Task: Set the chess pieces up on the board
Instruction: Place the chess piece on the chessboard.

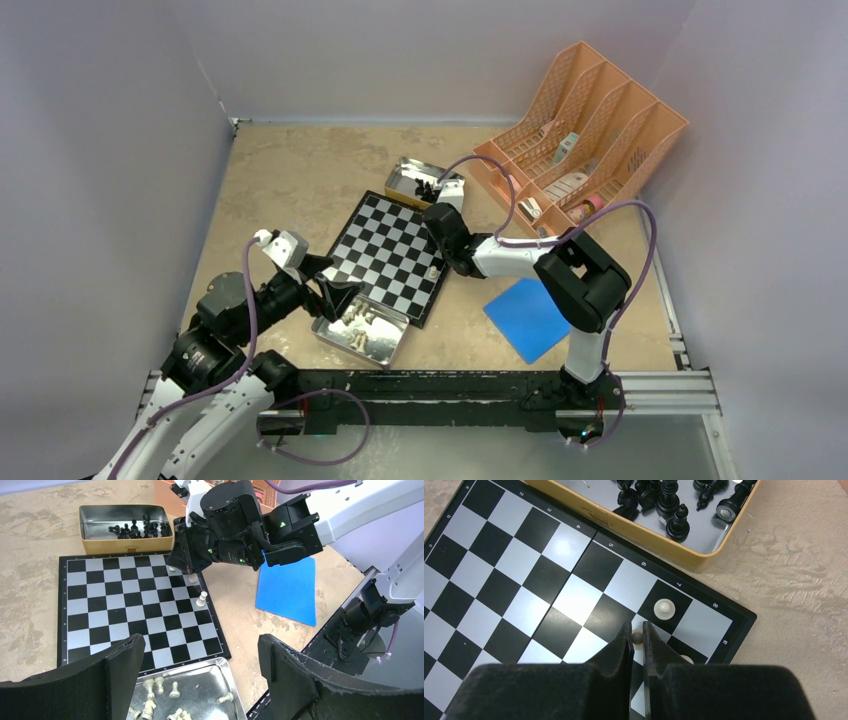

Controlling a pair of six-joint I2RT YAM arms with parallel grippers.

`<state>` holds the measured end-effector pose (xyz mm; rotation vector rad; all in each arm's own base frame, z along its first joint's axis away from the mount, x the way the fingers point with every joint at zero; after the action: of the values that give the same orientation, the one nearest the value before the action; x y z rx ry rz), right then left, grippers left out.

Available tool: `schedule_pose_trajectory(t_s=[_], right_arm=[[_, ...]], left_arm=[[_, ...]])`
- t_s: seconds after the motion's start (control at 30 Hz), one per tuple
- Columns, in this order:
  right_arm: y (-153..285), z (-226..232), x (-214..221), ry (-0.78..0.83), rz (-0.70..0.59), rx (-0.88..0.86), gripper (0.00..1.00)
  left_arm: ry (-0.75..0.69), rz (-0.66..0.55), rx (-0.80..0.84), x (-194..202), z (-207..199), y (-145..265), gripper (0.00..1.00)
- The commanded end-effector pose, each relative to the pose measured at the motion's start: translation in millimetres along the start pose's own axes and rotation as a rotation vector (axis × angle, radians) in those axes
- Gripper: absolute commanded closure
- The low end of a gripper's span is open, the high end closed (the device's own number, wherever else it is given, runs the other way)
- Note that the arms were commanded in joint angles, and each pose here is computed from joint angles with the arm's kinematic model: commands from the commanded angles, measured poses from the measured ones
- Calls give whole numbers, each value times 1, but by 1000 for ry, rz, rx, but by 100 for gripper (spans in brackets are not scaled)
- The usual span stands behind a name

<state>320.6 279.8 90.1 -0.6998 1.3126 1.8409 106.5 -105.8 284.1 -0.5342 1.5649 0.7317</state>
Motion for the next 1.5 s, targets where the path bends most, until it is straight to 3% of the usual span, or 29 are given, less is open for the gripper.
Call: schedule_pose_trajectory(t_s=[0.0, 0.7, 1.0, 1.47], right_arm=[[0, 5, -8, -36, -25, -16, 91], [5, 2, -8, -34, -5, 0, 87], [8, 4, -12, -35, -10, -8, 80], [46, 19, -51, -67, -39, -92, 71]], left_arm=[[18, -28, -13, -5, 0, 0, 16], [15, -20, -10, -5, 1, -2, 16], [15, -19, -9, -5, 1, -3, 16], [66, 83, -80, 5, 9, -16, 12]])
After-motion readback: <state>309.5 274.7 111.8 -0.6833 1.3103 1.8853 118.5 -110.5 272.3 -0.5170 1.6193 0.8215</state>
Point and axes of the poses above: each gripper's point midway between its finger pads, its own y axis back along the fingers, its own z axis along the line the jaws close on, x = y × z, the point moved 7 cm from there along y, back along the fingers, and after that the axes turned 13 degrees about -y, right-handed, at the moved point
